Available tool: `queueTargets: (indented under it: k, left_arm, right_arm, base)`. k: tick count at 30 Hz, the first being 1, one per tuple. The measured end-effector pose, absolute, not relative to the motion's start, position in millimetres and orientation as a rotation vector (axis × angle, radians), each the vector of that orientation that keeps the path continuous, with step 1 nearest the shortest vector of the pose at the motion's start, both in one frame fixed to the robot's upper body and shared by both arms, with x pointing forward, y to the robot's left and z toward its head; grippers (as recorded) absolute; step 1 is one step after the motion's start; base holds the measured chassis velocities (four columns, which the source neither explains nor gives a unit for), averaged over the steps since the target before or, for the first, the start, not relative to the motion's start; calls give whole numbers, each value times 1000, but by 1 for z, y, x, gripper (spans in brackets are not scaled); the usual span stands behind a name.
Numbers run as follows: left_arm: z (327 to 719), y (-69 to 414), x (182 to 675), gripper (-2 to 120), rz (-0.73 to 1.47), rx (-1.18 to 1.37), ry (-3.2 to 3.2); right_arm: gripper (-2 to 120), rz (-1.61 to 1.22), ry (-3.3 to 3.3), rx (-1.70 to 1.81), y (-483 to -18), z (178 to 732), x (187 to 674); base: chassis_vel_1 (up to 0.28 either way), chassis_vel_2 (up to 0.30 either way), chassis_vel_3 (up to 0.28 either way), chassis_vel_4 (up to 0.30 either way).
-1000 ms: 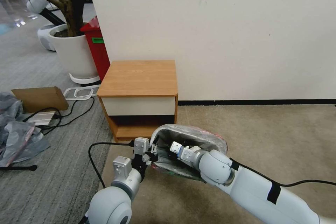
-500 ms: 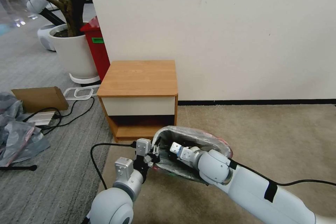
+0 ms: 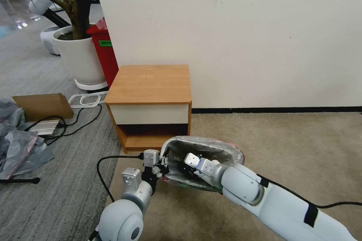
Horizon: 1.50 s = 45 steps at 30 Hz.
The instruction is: Pick up the garbage bag from the table and place it over the trash can.
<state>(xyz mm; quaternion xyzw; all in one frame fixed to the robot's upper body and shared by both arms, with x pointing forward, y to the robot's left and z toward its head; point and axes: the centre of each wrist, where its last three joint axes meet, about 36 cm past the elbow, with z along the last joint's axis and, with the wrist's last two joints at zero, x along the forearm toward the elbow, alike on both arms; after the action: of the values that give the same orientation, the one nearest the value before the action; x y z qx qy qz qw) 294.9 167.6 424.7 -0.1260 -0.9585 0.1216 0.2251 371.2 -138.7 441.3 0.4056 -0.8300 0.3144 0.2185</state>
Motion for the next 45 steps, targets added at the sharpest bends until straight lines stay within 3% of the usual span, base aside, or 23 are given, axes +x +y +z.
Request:
queueTargets:
  k: [10, 16, 22, 26, 31, 39, 45]
  left_arm:
    - [412, 176, 300, 4, 497, -211, -2489]
    - [410, 182, 294, 4, 523, -168, -2425]
    - [410, 189, 286, 4, 498, -165, -2390]
    - [407, 192, 277, 4, 461, -168, -2353]
    - [406, 192, 271, 4, 433, -176, -2327]
    - [402, 191, 267, 4, 356, -187, -2312]
    - [400, 191, 268, 4, 347, -191, -2300]
  right_arm:
    - [0, 621, -2528, 1082, -167, 472, 331]
    - [2, 323, -2847, 765, -175, 463, 297]
    - [22, 195, -3057, 441, -189, 442, 278]
    - [41, 135, -3116, 160, -198, 422, 258]
    - [55, 130, -3117, 77, -200, 413, 246]
    - [88, 128, -3117, 19, -199, 405, 239]
    - [100, 125, -3117, 8, -199, 405, 240]
  base:
    - [0, 0, 0, 0]
    - [0, 0, 0, 0]
    - [0, 0, 0, 0]
    - [0, 0, 0, 0]
    - [0, 0, 0, 0]
    - [0, 0, 0, 0]
    - [0, 0, 0, 0]
